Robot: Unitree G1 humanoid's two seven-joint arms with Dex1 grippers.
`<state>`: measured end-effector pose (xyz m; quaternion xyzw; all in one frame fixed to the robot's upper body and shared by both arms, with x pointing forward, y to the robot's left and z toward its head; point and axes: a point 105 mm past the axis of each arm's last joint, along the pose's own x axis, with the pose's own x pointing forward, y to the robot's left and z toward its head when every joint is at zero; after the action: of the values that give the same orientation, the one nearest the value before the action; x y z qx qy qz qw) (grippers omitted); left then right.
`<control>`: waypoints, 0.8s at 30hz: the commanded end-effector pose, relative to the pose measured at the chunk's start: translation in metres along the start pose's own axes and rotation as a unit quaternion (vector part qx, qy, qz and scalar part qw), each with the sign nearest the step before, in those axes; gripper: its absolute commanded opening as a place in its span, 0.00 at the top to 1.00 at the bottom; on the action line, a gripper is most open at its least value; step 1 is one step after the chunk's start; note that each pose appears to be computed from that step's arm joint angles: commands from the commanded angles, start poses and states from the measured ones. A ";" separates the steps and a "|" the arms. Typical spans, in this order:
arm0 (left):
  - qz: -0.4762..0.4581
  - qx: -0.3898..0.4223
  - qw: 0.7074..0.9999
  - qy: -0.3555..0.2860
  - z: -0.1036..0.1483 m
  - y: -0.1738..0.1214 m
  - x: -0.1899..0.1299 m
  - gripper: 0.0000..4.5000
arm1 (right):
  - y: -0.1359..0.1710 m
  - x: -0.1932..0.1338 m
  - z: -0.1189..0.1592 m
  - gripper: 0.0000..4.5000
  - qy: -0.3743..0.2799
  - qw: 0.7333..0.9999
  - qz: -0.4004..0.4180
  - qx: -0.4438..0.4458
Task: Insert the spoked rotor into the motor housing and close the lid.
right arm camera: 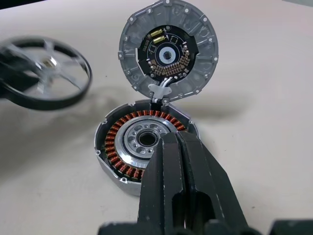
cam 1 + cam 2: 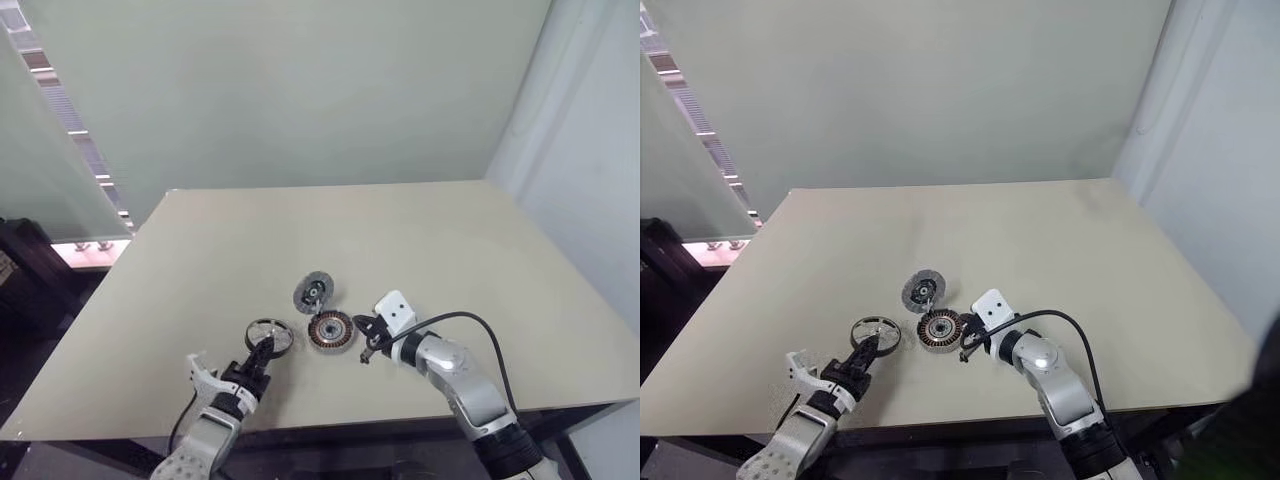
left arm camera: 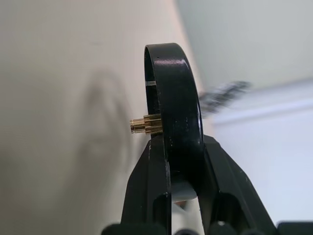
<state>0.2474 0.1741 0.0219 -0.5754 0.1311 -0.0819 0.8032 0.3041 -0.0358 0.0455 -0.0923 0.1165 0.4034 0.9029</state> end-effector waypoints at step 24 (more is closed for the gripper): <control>-0.112 -0.039 0.985 0.122 -0.059 -0.047 0.061 0.93 | -0.009 -0.016 0.006 1.00 -0.016 0.999 -0.048 0.000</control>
<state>0.2834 0.0917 0.0322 -0.6071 0.1807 -0.2182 0.7424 0.2982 -0.0506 0.0376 -0.0894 0.1312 0.3655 0.9172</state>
